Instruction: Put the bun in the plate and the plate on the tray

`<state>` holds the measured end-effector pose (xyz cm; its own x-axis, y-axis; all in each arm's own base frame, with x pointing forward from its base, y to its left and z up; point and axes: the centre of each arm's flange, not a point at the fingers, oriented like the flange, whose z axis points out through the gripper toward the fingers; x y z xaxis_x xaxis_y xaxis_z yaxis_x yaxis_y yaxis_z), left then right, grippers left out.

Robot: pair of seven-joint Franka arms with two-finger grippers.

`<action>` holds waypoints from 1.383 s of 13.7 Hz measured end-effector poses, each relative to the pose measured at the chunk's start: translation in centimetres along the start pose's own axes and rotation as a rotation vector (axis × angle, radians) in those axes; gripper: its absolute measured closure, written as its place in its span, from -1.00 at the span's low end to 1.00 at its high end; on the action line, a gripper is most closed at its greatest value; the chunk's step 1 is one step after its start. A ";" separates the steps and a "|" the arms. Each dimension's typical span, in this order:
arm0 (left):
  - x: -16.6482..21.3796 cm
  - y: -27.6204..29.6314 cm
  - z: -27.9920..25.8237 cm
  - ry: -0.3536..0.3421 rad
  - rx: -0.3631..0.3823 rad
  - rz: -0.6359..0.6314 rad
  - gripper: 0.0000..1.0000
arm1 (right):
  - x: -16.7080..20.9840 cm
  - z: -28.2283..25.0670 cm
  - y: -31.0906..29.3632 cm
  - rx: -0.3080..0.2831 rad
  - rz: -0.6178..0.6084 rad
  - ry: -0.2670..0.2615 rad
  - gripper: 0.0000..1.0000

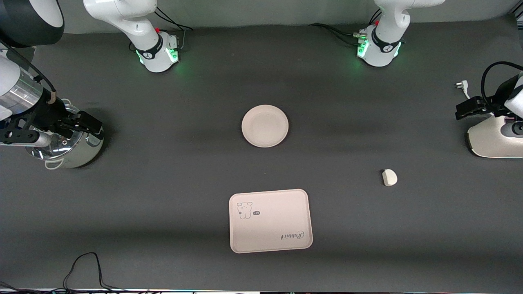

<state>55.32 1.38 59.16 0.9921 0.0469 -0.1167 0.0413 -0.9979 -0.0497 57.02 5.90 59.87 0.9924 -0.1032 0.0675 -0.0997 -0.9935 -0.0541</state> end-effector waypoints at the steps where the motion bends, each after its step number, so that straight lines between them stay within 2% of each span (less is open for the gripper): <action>1: 0.0 0.0 -0.1 0.001 0.000 0.001 -1.00 | 0.0 0.0 0.0 0.000 0.000 0.000 -1.00; 13: 0.6 -0.1 0.4 0.002 0.000 -0.003 -1.00 | 0.0 0.0 0.0 0.000 0.000 0.000 -1.00; 16: 3.7 0.6 3.6 -0.026 0.005 0.008 -1.00 | 0.0 0.0 0.0 0.000 0.000 -0.001 -1.00; 19: 8.5 1.6 10.5 -0.085 0.012 0.020 -1.00 | 0.0 0.0 0.0 0.000 0.000 -0.001 -1.00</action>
<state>62.61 0.63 47.71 0.9789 0.0315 -0.2017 0.0200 -0.9981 -0.0587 57.03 5.90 59.83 0.9924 -0.1033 0.0669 -0.0998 -0.9935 -0.0540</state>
